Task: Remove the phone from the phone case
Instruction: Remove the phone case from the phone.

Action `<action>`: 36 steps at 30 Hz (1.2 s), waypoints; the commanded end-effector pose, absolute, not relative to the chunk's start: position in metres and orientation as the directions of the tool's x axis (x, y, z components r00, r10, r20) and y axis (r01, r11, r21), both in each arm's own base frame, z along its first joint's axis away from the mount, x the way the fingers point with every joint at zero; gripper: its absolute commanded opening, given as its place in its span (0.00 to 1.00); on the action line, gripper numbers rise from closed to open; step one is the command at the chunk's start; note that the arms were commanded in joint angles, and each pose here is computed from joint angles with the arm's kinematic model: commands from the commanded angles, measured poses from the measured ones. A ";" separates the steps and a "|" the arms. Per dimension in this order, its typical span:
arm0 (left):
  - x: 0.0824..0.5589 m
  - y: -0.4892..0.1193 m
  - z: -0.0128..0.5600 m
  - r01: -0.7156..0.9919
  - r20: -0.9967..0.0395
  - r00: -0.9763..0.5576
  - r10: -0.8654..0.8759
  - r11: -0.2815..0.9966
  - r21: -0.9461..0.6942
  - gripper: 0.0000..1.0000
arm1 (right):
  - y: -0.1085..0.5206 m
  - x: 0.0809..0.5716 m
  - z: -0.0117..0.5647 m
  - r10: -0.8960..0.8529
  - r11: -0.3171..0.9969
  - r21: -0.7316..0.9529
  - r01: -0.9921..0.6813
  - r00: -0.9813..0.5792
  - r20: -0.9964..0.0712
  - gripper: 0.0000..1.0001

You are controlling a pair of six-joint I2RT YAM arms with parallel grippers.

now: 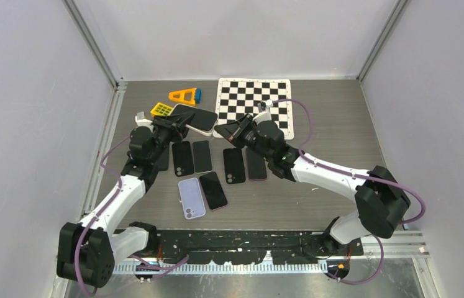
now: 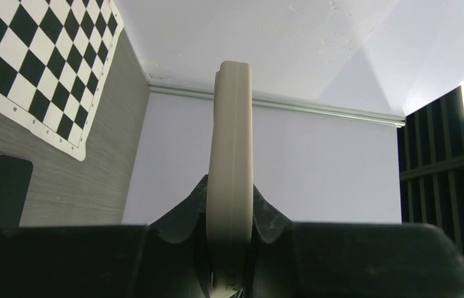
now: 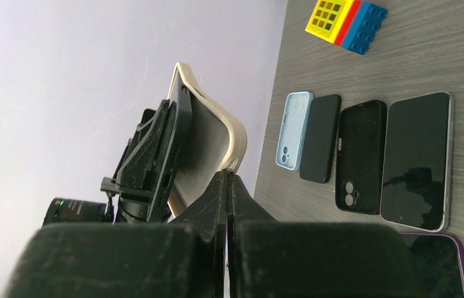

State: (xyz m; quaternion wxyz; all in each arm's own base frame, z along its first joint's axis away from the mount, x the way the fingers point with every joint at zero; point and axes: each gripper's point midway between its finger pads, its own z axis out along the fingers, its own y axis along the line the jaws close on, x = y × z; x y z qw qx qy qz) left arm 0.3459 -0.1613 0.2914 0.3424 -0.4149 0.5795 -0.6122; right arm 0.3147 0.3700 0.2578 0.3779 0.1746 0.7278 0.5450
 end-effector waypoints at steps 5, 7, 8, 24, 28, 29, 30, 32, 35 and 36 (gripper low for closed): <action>0.273 -0.193 0.408 0.173 0.131 -0.705 -0.697 -0.349 -0.921 0.00 | 0.368 0.283 0.239 0.437 0.414 0.799 -0.436 -0.675 -0.595 0.03; 0.277 -0.191 0.388 0.112 0.184 -0.685 -0.704 -0.352 -0.929 0.00 | 0.356 0.275 0.263 0.436 0.387 0.780 -0.492 -0.648 -0.625 0.06; 0.279 -0.190 0.380 0.090 0.203 -0.676 -0.709 -0.353 -0.931 0.00 | 0.353 0.272 0.266 0.430 0.383 0.776 -0.501 -0.647 -0.630 0.08; 0.293 -0.196 0.347 -0.012 0.267 -0.666 -0.697 -0.347 -0.938 0.00 | 0.331 0.209 0.360 0.392 0.176 0.709 -0.683 -0.613 -0.686 0.17; 0.292 -0.195 0.346 -0.019 0.272 -0.665 -0.696 -0.348 -0.937 0.00 | 0.336 0.211 0.371 0.420 0.126 0.710 -0.693 -0.611 -0.671 0.02; 0.292 -0.195 0.346 -0.017 0.271 -0.664 -0.697 -0.348 -0.937 0.00 | 0.337 0.212 0.372 0.424 0.121 0.711 -0.693 -0.611 -0.668 0.01; 0.292 -0.195 0.346 -0.018 0.271 -0.664 -0.697 -0.347 -0.938 0.00 | 0.338 0.214 0.374 0.434 0.111 0.714 -0.691 -0.613 -0.660 0.01; 0.291 -0.195 0.345 -0.021 0.272 -0.664 -0.696 -0.346 -0.938 0.00 | 0.341 0.217 0.375 0.447 0.095 0.722 -0.686 -0.618 -0.646 0.01; 0.291 -0.195 0.344 -0.027 0.276 -0.663 -0.696 -0.345 -0.938 0.00 | 0.344 0.232 0.370 0.481 0.118 0.763 -0.635 -0.636 -0.604 0.10; 0.290 -0.195 0.344 -0.027 0.275 -0.665 -0.695 -0.345 -0.938 0.00 | 0.345 0.235 0.367 0.484 0.127 0.772 -0.623 -0.640 -0.597 0.11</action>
